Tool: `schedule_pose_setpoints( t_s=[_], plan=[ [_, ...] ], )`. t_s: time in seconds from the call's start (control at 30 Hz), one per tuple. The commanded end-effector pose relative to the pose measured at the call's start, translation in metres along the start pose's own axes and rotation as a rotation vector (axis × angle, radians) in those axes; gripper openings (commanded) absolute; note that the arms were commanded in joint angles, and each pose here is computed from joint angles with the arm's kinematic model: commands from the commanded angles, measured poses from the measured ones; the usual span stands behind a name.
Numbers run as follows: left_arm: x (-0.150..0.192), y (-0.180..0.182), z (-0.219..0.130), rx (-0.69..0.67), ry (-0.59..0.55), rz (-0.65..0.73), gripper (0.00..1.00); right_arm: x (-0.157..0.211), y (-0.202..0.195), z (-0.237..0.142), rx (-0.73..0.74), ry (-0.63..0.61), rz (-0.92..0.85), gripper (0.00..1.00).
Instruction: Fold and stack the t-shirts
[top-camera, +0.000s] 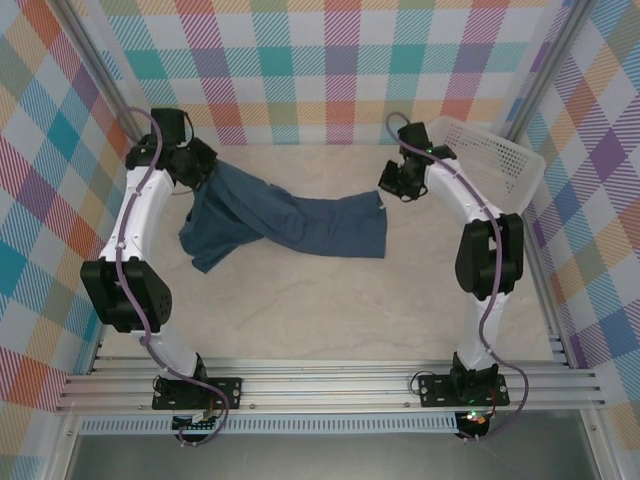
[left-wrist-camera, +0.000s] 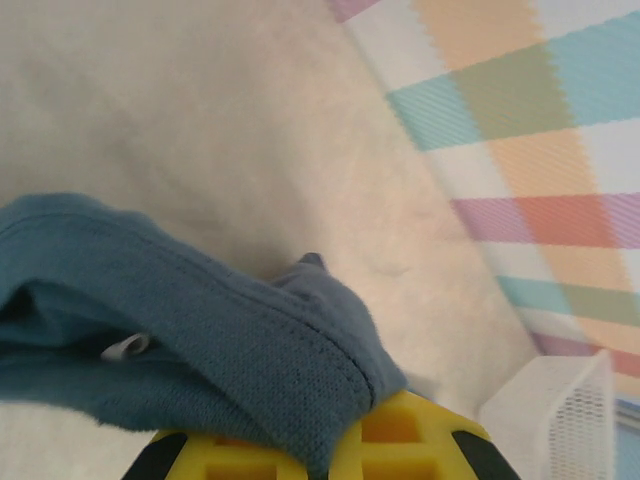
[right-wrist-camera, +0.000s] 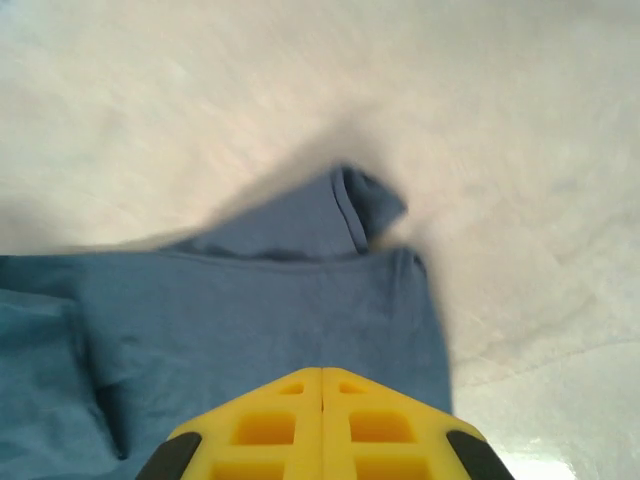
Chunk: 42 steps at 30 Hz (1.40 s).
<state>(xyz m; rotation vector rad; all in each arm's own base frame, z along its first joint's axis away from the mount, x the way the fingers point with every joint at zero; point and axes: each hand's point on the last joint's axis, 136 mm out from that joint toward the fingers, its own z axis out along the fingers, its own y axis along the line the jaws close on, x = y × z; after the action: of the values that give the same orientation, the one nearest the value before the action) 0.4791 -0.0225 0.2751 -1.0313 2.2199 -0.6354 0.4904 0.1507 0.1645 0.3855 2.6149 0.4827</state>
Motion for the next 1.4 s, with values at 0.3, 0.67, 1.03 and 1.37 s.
schedule_pose_setpoints(
  t_s=[0.3, 0.67, 1.03, 1.37],
  plan=[
    [-0.040, -0.067, 0.001, 0.165, 0.045, -0.017, 0.00, -0.001, 0.043, -0.018, -0.097, 0.045, -0.054, 0.01],
    [-0.002, 0.122, -0.020, -0.317, -0.009, -0.074, 0.00, 0.092, 0.063, 0.079, -0.068, 0.270, 0.012, 0.25],
    [0.025, 0.176, -0.018, -0.455, 0.016, -0.049, 0.00, 0.093, 0.060, 0.142, -0.059, 0.275, -0.056, 0.40],
    [0.020, 0.174, -0.008, -0.462, 0.030, -0.041, 0.00, 0.087, 0.080, 0.157, -0.174, 0.293, -0.101, 0.34]
  ],
)
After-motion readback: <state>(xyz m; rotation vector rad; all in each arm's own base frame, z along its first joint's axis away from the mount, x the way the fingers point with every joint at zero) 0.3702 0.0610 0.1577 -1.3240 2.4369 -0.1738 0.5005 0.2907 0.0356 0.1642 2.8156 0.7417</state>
